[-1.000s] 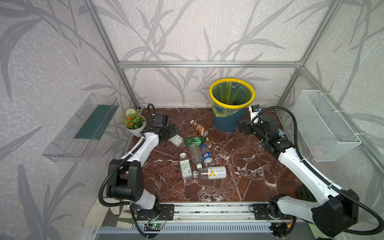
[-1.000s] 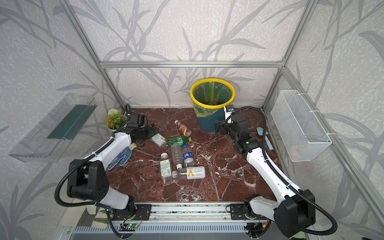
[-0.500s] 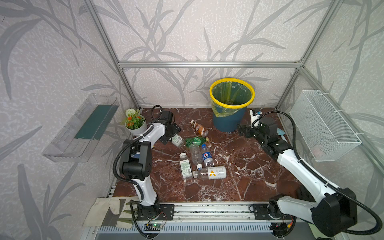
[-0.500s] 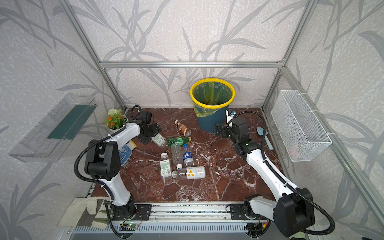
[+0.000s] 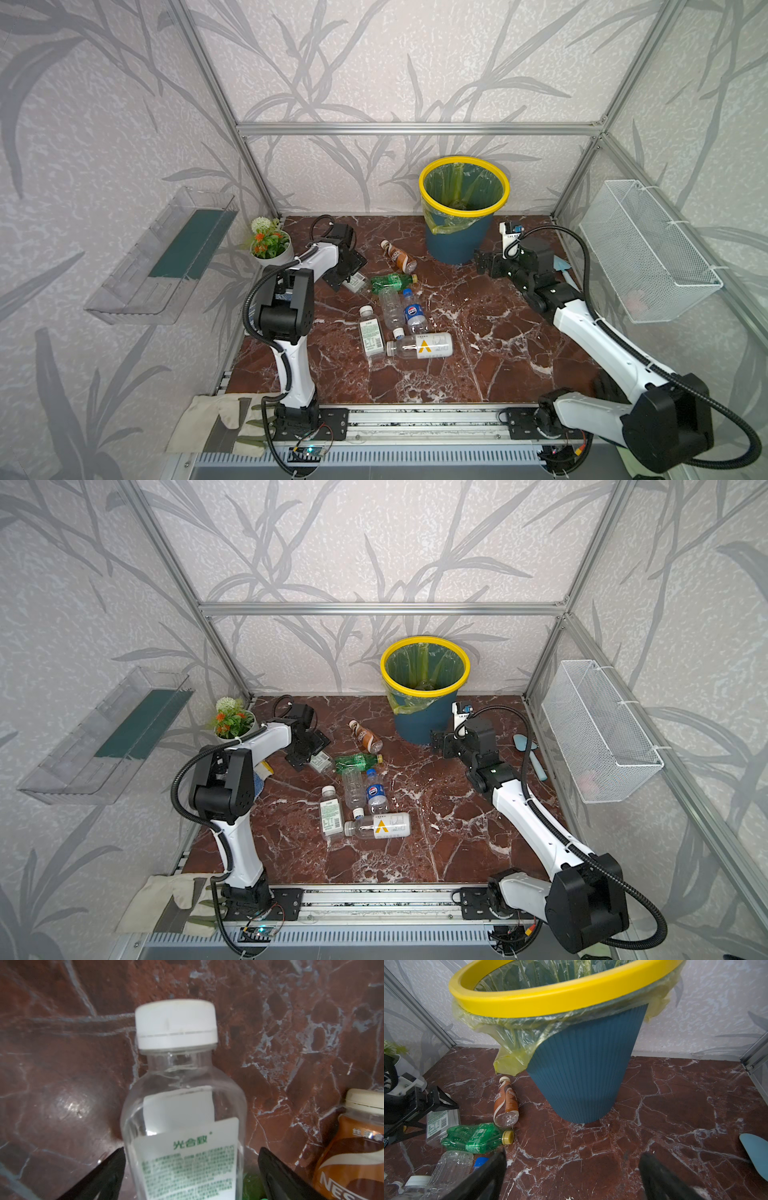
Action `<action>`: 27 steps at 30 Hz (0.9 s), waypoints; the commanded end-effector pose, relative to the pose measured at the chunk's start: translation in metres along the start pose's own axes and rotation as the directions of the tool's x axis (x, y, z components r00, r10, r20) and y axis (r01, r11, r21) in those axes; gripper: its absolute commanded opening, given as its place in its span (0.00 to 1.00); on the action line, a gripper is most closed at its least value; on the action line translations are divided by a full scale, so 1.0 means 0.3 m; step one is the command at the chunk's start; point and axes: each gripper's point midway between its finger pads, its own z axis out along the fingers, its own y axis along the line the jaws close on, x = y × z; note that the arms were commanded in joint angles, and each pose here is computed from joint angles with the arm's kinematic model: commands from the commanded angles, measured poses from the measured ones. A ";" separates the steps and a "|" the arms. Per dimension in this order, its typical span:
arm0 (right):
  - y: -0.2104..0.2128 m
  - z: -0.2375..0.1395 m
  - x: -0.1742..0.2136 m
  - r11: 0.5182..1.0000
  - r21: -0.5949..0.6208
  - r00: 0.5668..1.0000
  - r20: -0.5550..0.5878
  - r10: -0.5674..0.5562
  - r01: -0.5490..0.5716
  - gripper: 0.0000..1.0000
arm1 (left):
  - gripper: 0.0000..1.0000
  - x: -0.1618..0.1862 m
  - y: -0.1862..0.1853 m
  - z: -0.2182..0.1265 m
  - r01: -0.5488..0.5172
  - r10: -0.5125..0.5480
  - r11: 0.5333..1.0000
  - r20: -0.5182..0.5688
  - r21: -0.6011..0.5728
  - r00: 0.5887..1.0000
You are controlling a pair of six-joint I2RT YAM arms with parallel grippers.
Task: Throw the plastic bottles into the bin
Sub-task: 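Lift the green-label bottle with the left gripper and drop it into the bin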
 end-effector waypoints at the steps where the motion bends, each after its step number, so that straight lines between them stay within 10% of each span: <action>1: -0.004 -0.003 0.003 1.000 -0.005 1.000 0.007 0.015 -0.015 1.00 | 0.97 0.001 -0.015 0.012 -0.014 0.014 1.000 0.005 -0.013 1.000; 27: -0.018 -0.007 0.034 0.999 0.010 0.999 -0.025 0.048 -0.048 0.95 | 0.67 -0.012 0.003 -0.071 -0.225 0.221 0.974 0.105 0.031 0.970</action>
